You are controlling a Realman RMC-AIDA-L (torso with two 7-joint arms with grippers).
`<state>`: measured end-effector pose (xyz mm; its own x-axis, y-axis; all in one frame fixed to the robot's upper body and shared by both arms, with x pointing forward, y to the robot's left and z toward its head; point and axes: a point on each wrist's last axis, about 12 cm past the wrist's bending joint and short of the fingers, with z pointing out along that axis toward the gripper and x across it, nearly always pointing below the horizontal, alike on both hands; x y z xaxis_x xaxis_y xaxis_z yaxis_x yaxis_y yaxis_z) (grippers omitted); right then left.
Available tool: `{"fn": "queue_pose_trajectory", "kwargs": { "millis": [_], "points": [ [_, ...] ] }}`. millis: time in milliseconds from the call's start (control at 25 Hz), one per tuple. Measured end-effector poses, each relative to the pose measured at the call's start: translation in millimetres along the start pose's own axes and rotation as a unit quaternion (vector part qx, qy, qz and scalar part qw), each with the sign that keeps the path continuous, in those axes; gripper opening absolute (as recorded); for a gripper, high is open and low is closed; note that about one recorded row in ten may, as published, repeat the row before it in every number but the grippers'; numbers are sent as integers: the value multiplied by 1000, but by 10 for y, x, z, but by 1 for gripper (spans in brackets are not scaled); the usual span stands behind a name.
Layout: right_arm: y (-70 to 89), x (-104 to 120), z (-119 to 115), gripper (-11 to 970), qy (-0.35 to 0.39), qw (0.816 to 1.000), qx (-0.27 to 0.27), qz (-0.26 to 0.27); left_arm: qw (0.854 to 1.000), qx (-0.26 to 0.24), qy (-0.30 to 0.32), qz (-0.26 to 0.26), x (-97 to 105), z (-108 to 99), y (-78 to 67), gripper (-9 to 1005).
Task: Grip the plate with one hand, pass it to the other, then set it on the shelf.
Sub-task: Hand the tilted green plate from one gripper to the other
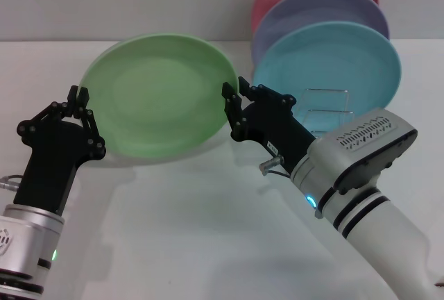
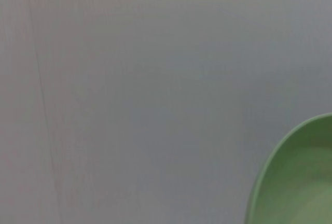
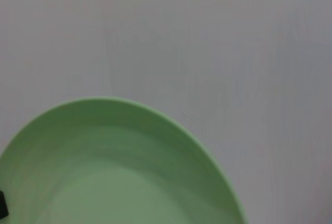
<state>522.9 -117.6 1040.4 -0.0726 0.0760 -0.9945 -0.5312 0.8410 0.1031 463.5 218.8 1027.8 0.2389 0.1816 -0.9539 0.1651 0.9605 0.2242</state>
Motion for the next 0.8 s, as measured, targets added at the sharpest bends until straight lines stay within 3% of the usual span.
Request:
{"fn": "queue_pose_trajectory", "kwargs": {
  "millis": [800],
  "points": [
    [0,11,-14,183,2,1000,0,0,1000,5,4,2,10,65,2,34]
  ]
}}
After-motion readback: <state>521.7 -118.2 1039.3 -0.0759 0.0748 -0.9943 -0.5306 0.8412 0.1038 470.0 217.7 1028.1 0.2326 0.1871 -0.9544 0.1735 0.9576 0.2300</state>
